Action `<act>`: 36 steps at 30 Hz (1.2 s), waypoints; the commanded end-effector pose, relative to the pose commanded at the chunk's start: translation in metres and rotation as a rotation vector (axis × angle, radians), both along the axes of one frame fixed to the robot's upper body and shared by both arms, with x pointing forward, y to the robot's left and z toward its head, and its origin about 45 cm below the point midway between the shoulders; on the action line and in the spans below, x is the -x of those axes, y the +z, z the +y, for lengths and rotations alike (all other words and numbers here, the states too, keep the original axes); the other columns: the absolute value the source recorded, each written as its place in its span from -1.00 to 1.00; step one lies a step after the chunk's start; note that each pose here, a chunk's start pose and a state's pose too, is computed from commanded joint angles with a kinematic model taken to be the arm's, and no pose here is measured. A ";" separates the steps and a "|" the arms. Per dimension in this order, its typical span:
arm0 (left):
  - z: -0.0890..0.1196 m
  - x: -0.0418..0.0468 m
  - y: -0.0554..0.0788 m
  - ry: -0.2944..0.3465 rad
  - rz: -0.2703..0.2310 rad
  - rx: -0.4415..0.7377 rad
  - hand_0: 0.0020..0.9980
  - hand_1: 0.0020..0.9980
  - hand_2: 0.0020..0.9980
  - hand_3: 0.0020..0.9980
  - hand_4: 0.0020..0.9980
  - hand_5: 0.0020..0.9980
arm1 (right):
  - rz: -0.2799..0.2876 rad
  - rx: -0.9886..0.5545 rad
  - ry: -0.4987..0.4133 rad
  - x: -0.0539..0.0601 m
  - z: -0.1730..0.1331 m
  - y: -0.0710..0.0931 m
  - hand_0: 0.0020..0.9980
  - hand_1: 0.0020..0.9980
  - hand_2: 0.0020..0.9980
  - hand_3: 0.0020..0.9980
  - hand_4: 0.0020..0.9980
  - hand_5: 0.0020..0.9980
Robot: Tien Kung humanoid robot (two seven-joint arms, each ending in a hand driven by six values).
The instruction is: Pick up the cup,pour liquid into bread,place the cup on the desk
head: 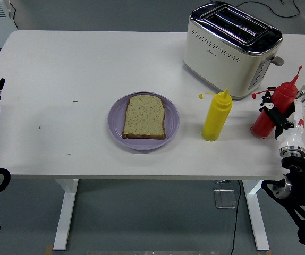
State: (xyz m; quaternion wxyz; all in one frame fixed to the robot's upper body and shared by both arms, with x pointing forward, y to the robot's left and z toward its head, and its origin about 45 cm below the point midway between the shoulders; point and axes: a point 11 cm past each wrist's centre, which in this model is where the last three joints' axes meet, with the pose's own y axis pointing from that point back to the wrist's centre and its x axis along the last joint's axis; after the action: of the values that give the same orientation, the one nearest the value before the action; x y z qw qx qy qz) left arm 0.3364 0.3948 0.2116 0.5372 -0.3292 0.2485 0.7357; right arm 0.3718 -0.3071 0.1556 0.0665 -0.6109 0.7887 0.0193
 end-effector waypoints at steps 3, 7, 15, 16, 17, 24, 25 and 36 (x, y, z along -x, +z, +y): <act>0.000 -0.0001 0.001 0.001 -0.001 -0.001 0.59 0.51 0.51 0.42 0.01 0.98 | -0.022 -0.002 -0.006 -0.001 -0.004 0.011 -0.58 -0.68 -0.36 -0.15 -0.08 -0.69; 0.000 -0.0003 0.001 0.001 -0.002 -0.001 0.59 0.51 0.50 0.42 0.02 0.98 | -0.066 0.010 -0.019 -0.003 -0.011 0.029 -0.66 -0.67 -0.35 -0.15 -0.13 -0.67; 0.000 -0.0002 0.001 0.001 -0.003 -0.002 0.59 0.51 0.51 0.43 0.02 0.98 | -0.137 0.049 -0.010 -0.004 -0.018 0.059 -0.76 -0.65 -0.34 -0.15 -0.15 -0.65; 0.000 -0.0003 0.001 0.000 -0.003 -0.002 0.59 0.50 0.51 0.42 0.02 0.99 | -0.155 0.070 0.000 -0.004 -0.018 0.068 -0.74 -0.64 -0.34 -0.15 -0.15 -0.69; 0.000 -0.0003 0.001 0.000 -0.003 -0.002 0.59 0.50 0.51 0.42 0.02 0.99 | -0.160 0.077 0.003 -0.005 -0.018 0.070 -0.74 -0.64 -0.34 -0.15 -0.15 -0.69; 0.000 -0.0001 0.001 0.000 -0.002 -0.003 0.59 0.50 0.51 0.42 0.02 0.99 | -0.252 0.226 0.064 -0.011 -0.015 0.119 -0.76 -0.64 -0.34 -0.15 -0.14 -0.72; 0.001 0.0000 0.001 0.000 -0.002 -0.003 0.59 0.50 0.51 0.42 0.02 0.99 | -0.266 0.247 0.072 -0.012 -0.015 0.126 -0.76 -0.64 -0.34 -0.15 -0.14 -0.72; 0.001 0.0014 -0.002 0.004 0.006 0.000 0.59 0.50 0.50 0.42 0.01 0.98 | -0.338 0.488 0.171 -0.031 0.004 0.194 -0.76 -0.63 -0.34 -0.16 -0.17 -0.74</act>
State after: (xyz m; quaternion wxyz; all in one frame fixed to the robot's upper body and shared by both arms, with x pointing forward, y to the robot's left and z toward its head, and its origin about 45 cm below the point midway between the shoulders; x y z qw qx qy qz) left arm 0.3350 0.3961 0.2098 0.5350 -0.3276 0.2493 0.7377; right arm 0.4031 -0.3028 0.3492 0.0463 -0.6677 0.6934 -0.2668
